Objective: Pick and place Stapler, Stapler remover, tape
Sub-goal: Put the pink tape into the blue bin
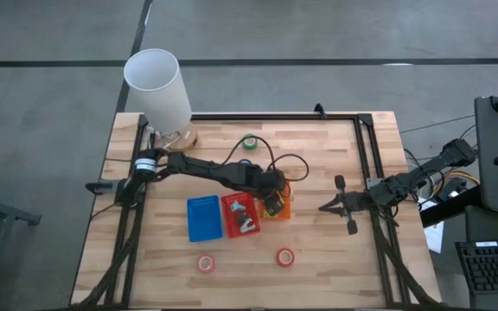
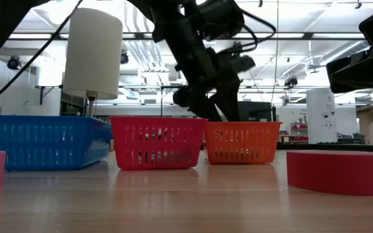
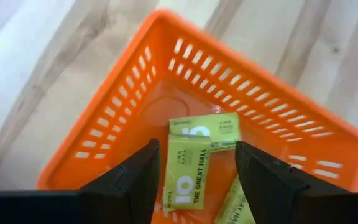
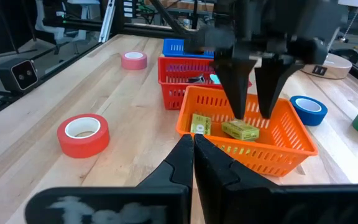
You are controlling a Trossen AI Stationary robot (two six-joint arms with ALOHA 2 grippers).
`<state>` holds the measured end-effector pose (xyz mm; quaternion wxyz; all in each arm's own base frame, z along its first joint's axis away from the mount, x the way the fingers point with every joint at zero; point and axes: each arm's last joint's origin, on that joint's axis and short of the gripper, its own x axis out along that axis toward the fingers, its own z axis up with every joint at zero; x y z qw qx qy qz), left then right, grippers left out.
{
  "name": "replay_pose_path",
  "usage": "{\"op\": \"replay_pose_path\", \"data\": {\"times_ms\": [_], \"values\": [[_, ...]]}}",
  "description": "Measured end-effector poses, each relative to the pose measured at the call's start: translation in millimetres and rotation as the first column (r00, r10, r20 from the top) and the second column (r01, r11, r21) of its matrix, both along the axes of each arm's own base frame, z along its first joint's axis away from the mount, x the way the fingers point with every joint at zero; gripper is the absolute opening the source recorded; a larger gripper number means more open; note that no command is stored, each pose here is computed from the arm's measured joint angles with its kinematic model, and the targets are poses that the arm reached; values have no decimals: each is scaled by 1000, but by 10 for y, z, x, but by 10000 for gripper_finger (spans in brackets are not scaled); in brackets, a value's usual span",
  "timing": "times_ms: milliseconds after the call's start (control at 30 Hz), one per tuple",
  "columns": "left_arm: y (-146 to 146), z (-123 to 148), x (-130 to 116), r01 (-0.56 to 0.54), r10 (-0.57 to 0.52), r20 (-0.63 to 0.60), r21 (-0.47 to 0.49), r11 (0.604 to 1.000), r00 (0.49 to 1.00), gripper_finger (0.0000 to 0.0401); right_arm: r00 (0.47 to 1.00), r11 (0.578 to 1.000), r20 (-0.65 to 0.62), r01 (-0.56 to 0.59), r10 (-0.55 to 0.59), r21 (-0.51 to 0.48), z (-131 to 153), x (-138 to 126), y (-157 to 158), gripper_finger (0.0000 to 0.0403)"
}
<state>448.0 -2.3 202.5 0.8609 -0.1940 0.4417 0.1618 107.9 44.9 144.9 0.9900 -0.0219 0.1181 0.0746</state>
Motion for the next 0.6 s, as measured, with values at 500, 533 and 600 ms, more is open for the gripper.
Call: {"op": "replay_pose_path", "data": {"times_ms": [500,533,600], "values": [[-46,384,-383,-1,13,-140,91,996,990,206,1000,1000,-8,4,-3,16,-5,1,1,8],[-48,378,-416,3,13,-172,93,996,985,206,1000,1000,-10,5,-5,19,-7,2,1,8],[-48,369,-458,9,13,-213,104,995,977,206,1000,1000,-13,4,-4,18,-10,2,1,8]]}}
